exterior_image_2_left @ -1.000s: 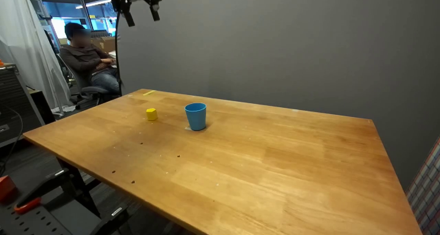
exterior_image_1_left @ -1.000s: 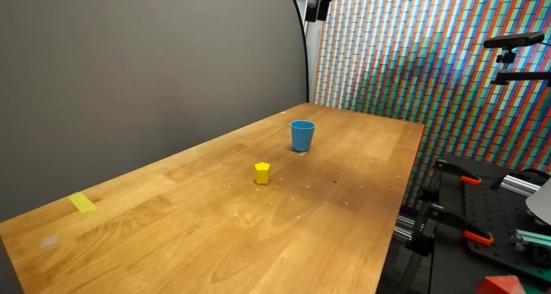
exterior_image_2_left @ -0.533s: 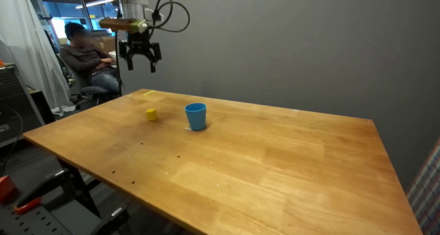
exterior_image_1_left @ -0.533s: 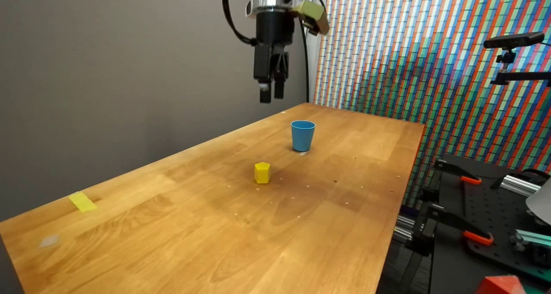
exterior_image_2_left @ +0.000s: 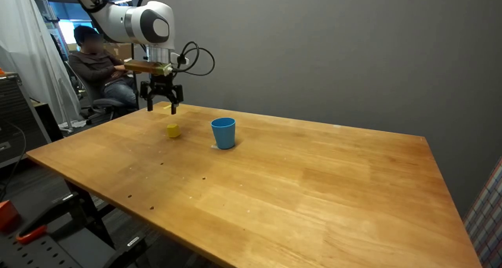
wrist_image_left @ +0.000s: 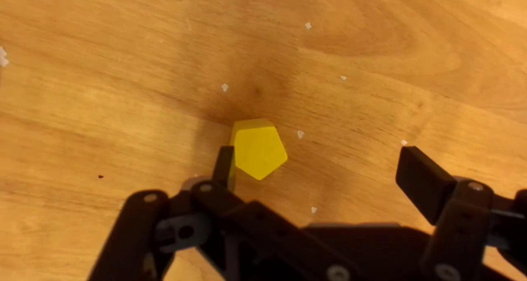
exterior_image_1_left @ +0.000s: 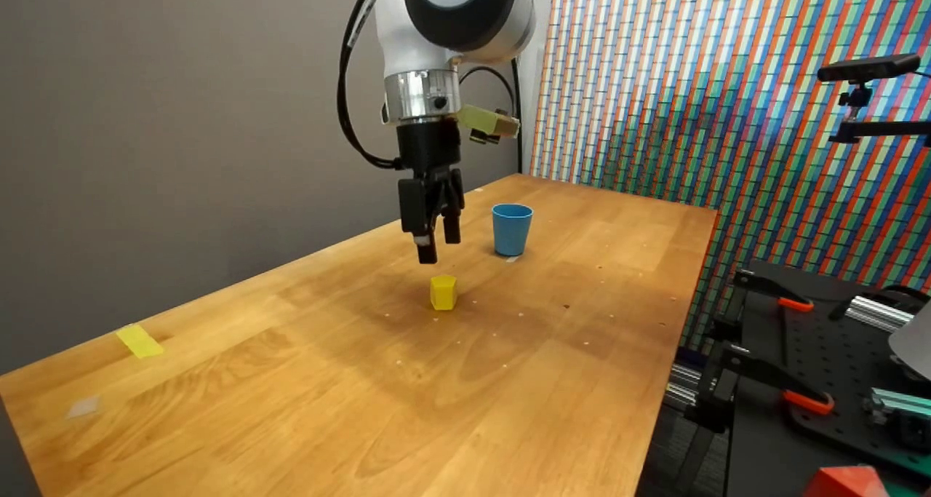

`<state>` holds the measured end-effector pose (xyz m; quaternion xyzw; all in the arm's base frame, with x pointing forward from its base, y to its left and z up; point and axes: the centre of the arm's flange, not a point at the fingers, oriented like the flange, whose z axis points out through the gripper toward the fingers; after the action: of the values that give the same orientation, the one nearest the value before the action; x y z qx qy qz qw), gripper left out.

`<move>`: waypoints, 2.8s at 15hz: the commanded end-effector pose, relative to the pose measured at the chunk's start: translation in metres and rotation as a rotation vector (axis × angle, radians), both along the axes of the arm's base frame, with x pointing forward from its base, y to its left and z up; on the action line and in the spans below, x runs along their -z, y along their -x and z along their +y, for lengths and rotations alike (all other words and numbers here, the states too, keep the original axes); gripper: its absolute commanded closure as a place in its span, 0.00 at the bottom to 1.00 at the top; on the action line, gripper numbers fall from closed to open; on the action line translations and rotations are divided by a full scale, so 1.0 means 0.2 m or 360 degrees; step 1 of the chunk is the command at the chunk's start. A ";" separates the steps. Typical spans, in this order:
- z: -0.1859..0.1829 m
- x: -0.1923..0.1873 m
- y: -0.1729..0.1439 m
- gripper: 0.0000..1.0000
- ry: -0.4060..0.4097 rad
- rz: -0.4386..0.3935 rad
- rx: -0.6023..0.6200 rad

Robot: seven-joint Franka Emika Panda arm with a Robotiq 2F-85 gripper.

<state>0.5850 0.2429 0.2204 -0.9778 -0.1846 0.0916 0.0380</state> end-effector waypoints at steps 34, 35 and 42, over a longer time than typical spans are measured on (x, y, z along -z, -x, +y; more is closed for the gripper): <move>-0.84 -0.56 -0.28 0.80 0.0629 -0.0167 0.1100; -0.88 -0.53 -0.28 0.80 0.0627 -0.0153 0.1131; -0.98 -0.25 -0.27 0.80 0.0638 -0.0042 0.1195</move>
<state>0.6400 0.0475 0.2823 -0.9663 0.1942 0.0940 -0.1404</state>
